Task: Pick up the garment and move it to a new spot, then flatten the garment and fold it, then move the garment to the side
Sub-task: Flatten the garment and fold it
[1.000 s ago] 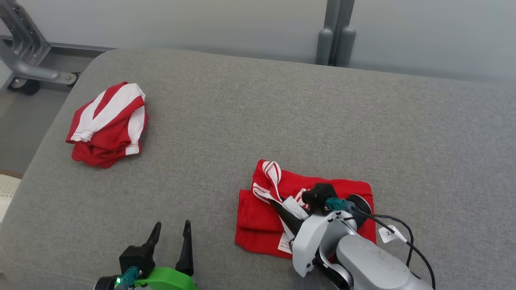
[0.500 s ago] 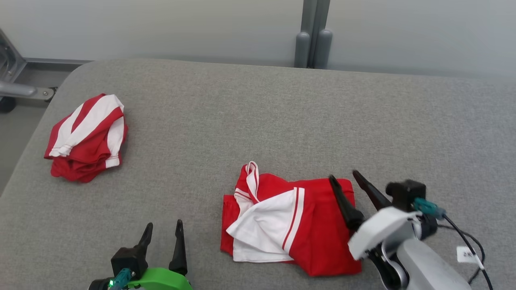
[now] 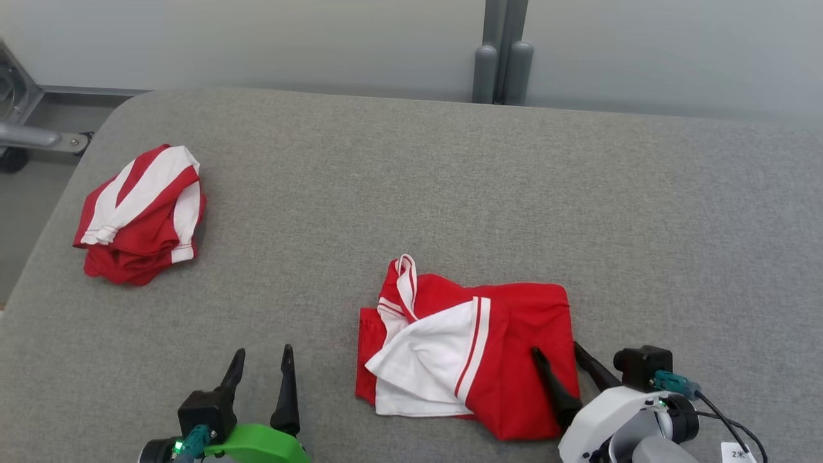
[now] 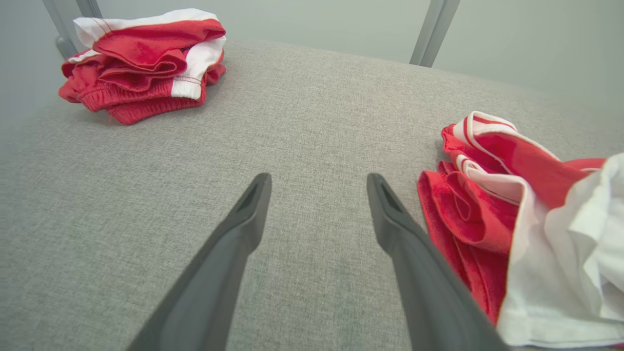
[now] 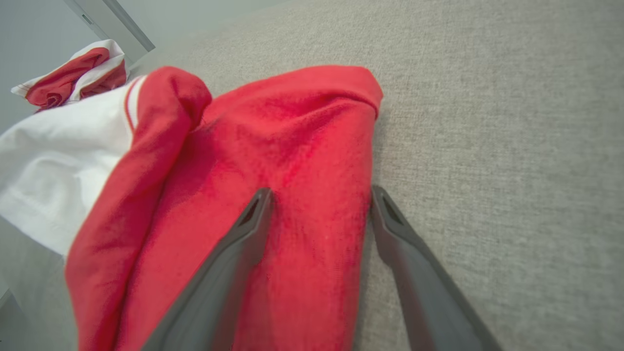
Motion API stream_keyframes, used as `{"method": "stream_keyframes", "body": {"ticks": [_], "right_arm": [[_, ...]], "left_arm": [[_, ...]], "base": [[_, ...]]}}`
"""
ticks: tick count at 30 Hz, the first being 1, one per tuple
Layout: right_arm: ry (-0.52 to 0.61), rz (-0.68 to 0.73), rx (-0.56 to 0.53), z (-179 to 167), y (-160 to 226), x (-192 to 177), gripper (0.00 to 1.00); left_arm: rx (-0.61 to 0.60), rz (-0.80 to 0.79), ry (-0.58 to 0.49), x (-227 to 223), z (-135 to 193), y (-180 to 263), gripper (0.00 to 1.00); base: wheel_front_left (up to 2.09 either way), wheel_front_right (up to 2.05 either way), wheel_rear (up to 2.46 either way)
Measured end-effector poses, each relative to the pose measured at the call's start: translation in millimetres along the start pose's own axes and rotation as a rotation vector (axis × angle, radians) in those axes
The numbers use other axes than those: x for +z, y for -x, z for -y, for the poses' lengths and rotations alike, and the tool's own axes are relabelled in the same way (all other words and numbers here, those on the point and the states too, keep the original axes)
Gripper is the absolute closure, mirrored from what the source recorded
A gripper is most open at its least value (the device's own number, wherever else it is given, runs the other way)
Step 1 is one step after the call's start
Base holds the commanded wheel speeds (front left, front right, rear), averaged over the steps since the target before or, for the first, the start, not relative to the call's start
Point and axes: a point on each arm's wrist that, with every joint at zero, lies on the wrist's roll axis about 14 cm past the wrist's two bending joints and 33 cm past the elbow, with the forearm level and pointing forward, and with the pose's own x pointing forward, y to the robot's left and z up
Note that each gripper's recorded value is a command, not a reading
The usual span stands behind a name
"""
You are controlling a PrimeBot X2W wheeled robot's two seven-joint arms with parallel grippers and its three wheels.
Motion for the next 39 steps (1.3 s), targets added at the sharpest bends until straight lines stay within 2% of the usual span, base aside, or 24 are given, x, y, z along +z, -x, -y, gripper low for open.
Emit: {"method": "stream_keyframes", "body": {"ticks": [3, 7, 14, 25, 26, 27, 31, 35, 36, 37, 39], "right_arm": [[0.004, 0.002, 0.016, -5.8, -9.7, 3.6, 0.0], [0.035, 0.069, 0.03, -9.1, -20.8, 28.1, 0.0], [0.149, 0.202, 0.092, -29.5, -23.1, 68.8, 0.0], [0.11, 0.062, 0.204, -68.9, -24.5, 19.8, 0.0], [0.116, 0.052, 0.216, -72.2, -26.2, 17.7, 0.54], [0.122, 0.045, 0.233, -77.3, -27.8, 16.3, 1.0], [0.127, 0.045, 0.327, -107.9, -31.8, 18.1, 1.0], [0.13, 0.003, 0.489, -156.0, -20.3, 6.1, 1.0], [0.13, -0.033, 0.529, -166.3, -14.7, -2.0, 0.77], [0.135, -0.072, 0.566, -174.1, -8.8, -10.3, 0.0], [0.133, -0.097, 0.61, -181.4, -1.7, -14.8, 0.0]], "left_arm": [[0.015, 0.005, -0.001, 1.2, -4.9, 2.2, 0.0], [0.038, 0.012, -0.002, 3.2, -12.3, 4.5, 0.0], [0.04, 0.011, -0.001, 3.1, -12.5, 4.4, 0.0], [0.045, 0.003, 0.004, 0.7, -12.5, 4.8, 0.0], [0.048, 0.004, 0.004, 0.9, -13.4, 5.0, 0.0], [0.051, 0.004, 0.005, 0.9, -14.4, 5.4, 0.0], [0.065, 0.005, 0.011, 0.9, -18.4, 7.6, 0.0], [0.072, 0.011, 0.014, 2.7, -20.2, 8.9, 0.0], [0.073, 0.012, 0.014, 2.9, -20.6, 9.0, 0.0], [0.072, 0.013, 0.014, 3.1, -20.3, 9.0, 0.0], [0.07, 0.014, 0.016, 3.3, -19.2, 8.8, 0.0]], "base": [[0.0, 0.0, 0.0], [0.0, 0.0, 0.0], [0.0, 0.0, 0.0], [0.0, 0.0, 0.0], [0.0, 0.0, 0.0], [0.0, 0.0, 0.0], [0.0, 0.0, 0.0], [0.0, 0.0, 0.0], [0.0, 0.0, 0.0], [0.0, 0.0, 0.0], [0.0, 0.0, 0.0]]}}
